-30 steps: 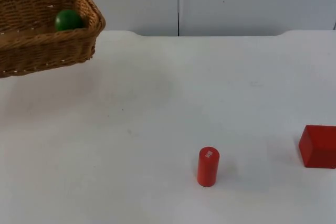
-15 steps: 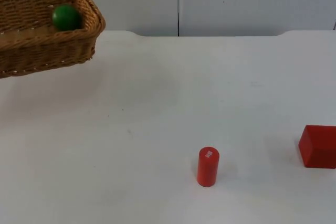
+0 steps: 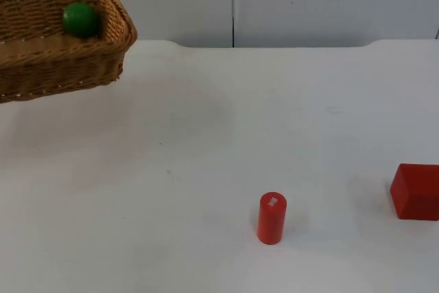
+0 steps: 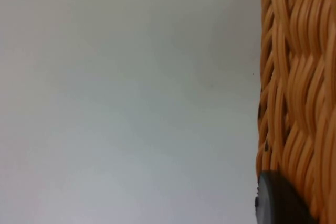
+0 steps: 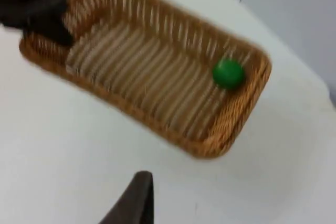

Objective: Pick up the basket with the left hand and place the object to the left of the red cylinder into the basket with the right hand.

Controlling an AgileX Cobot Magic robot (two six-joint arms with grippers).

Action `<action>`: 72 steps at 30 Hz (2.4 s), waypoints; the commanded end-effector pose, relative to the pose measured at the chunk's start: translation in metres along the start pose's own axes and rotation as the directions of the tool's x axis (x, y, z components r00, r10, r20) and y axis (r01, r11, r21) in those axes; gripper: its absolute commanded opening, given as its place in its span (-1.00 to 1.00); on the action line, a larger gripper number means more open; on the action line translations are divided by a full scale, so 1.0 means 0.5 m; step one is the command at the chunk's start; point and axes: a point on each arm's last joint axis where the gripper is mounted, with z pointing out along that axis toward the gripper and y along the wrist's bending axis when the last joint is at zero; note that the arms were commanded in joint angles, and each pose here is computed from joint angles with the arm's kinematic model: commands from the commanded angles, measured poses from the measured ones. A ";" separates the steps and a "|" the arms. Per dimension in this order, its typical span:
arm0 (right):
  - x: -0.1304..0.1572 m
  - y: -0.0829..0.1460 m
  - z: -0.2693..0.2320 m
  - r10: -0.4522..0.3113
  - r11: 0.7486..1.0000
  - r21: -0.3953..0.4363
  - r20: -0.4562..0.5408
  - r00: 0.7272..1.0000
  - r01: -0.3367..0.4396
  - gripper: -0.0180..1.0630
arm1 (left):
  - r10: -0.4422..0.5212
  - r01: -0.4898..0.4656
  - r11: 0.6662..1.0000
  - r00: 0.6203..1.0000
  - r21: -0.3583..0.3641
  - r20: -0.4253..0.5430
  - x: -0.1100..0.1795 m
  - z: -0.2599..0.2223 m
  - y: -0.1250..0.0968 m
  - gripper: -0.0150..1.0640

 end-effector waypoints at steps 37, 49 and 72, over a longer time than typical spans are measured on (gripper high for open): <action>0.310 0.034 -0.165 0.120 0.993 -0.001 0.022 0.992 -0.120 0.97 | 0.251 -0.235 0.963 0.959 0.129 -0.129 0.048 0.344 -0.244 -0.98; 0.311 0.034 -0.165 0.147 0.989 -0.001 0.014 0.989 -0.147 0.97 | 0.292 -0.278 0.955 0.944 0.103 -0.153 0.078 0.416 -0.245 -0.61; 0.297 0.025 -0.168 0.098 0.994 0.040 0.099 0.990 -0.103 0.97 | 0.533 -0.536 0.844 0.842 0.018 0.086 0.048 0.154 -0.325 0.97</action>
